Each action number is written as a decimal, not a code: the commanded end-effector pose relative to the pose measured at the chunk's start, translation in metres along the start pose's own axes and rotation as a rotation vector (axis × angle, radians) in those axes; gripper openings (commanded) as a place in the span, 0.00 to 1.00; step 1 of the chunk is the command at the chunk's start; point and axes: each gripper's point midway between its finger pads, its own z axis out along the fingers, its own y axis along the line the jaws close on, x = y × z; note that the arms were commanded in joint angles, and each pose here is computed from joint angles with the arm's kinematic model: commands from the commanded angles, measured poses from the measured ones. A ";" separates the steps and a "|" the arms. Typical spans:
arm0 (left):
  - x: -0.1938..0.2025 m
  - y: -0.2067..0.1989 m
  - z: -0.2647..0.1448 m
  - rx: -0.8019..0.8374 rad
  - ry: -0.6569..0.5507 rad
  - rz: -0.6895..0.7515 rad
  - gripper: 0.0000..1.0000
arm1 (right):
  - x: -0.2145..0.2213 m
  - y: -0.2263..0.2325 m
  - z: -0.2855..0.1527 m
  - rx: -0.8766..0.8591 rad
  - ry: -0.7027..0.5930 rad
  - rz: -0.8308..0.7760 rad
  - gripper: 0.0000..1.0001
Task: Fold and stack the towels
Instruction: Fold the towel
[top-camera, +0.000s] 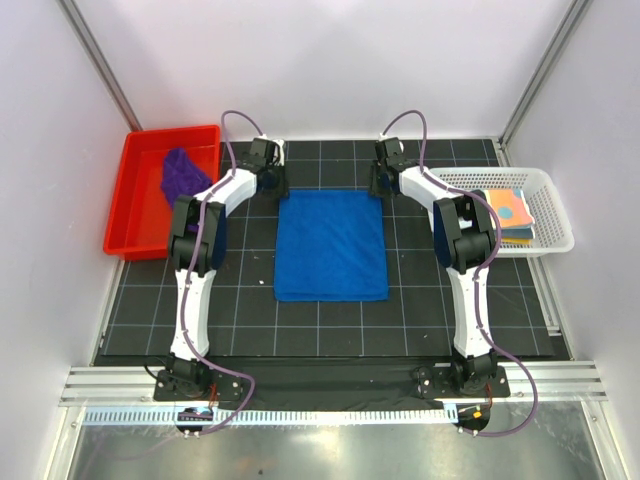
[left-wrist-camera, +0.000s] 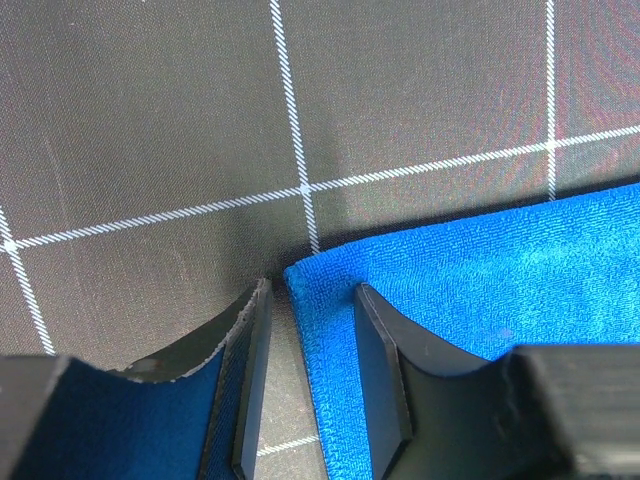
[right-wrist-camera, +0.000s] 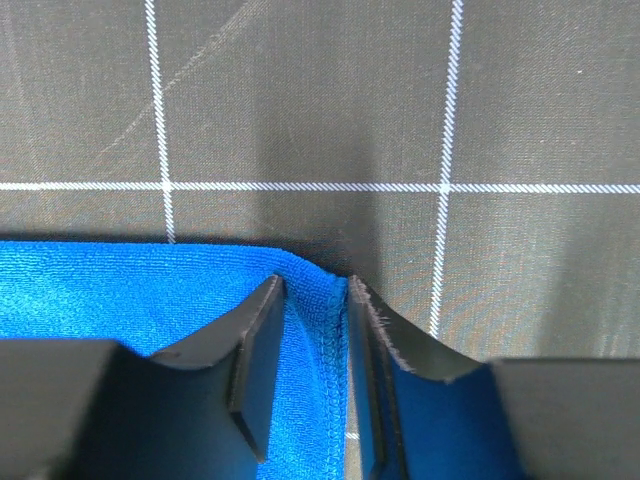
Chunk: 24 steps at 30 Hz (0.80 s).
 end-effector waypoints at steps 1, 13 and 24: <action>0.006 0.002 0.010 0.014 0.009 -0.017 0.41 | -0.002 0.007 0.002 -0.023 -0.005 -0.007 0.37; 0.010 -0.009 0.014 0.069 0.007 -0.052 0.29 | 0.002 0.007 0.001 -0.031 0.009 -0.019 0.16; -0.036 -0.006 -0.002 0.025 -0.176 -0.085 0.00 | -0.022 0.009 -0.003 -0.033 -0.070 -0.003 0.01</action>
